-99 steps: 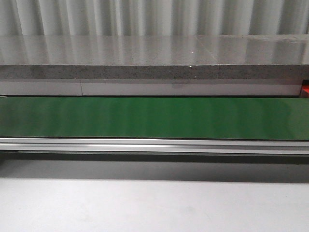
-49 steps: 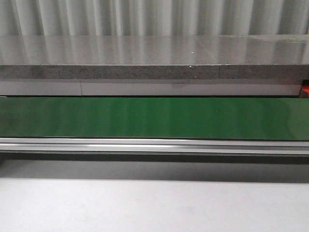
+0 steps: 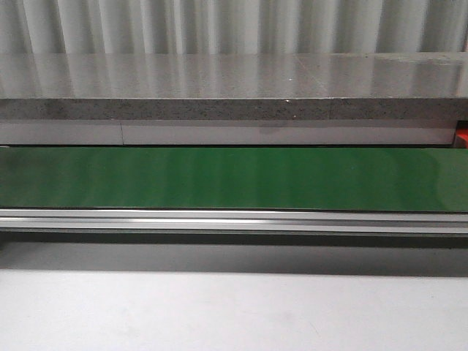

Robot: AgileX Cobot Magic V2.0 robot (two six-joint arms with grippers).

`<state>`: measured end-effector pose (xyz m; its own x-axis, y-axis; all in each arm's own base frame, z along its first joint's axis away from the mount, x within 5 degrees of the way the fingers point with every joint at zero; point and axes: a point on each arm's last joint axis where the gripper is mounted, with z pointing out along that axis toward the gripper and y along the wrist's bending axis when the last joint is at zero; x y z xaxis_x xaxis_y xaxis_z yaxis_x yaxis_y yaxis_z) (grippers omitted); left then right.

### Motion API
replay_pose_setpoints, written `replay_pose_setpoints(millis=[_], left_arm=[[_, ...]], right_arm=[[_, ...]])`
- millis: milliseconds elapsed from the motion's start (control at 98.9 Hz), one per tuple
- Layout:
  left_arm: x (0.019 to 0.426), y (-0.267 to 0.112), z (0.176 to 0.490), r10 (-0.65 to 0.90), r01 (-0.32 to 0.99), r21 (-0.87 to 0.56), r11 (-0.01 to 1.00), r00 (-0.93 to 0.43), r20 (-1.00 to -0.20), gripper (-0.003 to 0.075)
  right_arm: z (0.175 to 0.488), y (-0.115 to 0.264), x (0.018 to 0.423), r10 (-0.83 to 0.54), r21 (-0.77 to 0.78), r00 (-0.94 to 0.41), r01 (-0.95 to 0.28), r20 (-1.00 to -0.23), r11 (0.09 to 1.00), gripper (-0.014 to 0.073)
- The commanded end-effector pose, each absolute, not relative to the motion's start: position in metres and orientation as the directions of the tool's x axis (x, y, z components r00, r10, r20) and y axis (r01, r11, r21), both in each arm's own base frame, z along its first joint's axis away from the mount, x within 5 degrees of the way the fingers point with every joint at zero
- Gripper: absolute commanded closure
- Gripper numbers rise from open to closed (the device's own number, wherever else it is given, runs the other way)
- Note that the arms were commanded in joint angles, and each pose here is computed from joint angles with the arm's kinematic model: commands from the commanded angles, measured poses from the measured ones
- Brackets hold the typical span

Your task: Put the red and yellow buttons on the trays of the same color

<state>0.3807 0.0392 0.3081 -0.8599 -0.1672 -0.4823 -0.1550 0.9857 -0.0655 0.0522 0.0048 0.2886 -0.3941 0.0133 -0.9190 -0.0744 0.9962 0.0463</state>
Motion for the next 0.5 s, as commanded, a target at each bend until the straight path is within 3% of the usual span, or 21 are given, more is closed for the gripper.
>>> replay_pose_setpoints(millis=[0,131,354,485], left_arm=[[0.38,0.059,0.329,-0.281,-0.266,-0.11,0.958,-0.781,-0.557,0.0141],[0.385,0.085,0.31,-0.455,-0.426,-0.177,0.887,-0.744,-0.489,0.0141],[0.396,0.105,0.262,-0.702,-0.643,-0.286,0.711,-0.673,-0.231,0.0141],[0.406,0.105,0.248,-0.774,-0.697,-0.346,0.628,-0.602,-0.193,0.0141]], right_arm=[[0.303,0.005,0.055,0.01,0.037,-0.303,-0.082,-0.953,0.996,0.0663],[0.303,0.005,0.055,0.01,0.037,-0.303,-0.082,-0.953,0.996,0.0663],[0.303,0.005,0.055,0.01,0.037,-0.303,-0.082,-0.953,0.996,0.0663],[0.303,0.005,0.055,0.01,0.037,-0.303,-0.082,-0.953,0.996,0.0663]])
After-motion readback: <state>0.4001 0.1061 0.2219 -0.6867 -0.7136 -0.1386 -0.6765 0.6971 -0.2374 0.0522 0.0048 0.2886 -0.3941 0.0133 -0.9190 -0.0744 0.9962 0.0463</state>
